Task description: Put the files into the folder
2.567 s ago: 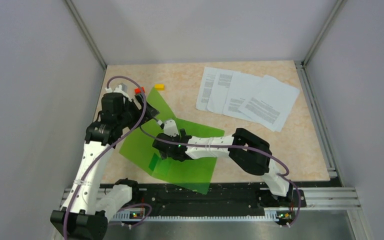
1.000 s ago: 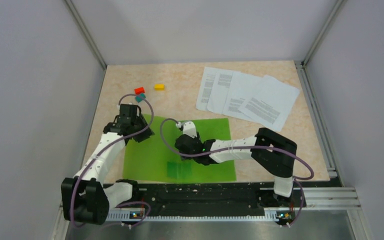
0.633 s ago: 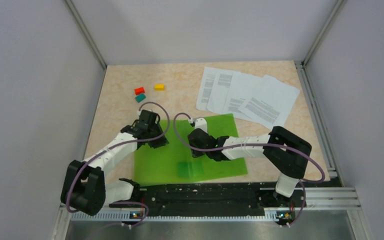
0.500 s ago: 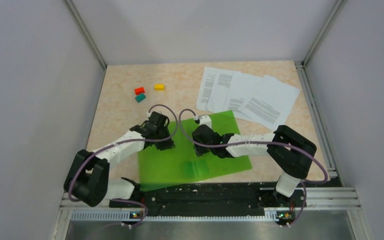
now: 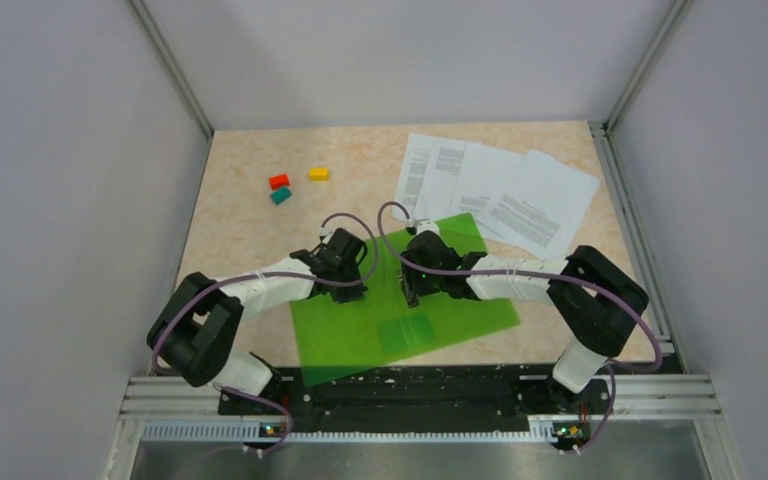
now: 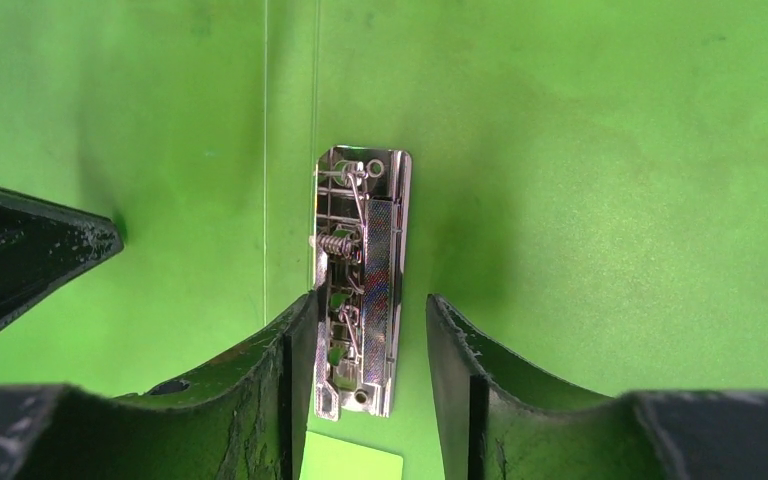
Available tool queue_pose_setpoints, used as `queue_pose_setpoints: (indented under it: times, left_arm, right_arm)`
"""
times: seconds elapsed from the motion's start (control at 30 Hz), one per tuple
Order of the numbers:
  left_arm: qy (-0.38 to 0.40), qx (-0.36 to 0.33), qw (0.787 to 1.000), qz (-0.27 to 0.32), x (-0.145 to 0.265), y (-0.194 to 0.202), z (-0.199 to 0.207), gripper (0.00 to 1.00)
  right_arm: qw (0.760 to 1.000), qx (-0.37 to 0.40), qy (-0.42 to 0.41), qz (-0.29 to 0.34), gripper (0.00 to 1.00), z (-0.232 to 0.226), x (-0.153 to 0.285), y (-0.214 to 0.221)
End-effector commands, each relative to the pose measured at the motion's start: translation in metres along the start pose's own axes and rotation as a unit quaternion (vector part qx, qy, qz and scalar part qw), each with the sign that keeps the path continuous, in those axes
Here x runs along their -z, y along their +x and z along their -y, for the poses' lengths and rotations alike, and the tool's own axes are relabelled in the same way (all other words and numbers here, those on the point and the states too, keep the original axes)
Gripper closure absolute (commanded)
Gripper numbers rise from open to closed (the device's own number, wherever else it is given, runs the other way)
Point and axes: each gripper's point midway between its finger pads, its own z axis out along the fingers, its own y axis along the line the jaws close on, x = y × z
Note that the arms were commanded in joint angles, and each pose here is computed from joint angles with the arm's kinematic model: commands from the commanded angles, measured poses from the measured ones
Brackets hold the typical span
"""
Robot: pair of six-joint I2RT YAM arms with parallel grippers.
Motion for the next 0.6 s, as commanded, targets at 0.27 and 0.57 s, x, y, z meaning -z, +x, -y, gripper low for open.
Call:
queue_pose_setpoints:
  times: [0.27, 0.57]
  left_arm:
    - [-0.114, 0.050, 0.992, 0.028, -0.010, -0.003, -0.025, 0.98]
    - [-0.081, 0.053, 0.995, 0.029, 0.000, -0.006, -0.011, 0.94]
  right_arm:
    - [0.999, 0.034, 0.011, -0.010, 0.54, 0.007, 0.045, -0.023]
    - [0.999, 0.044, 0.004, -0.011, 0.54, -0.012, 0.057, -0.023]
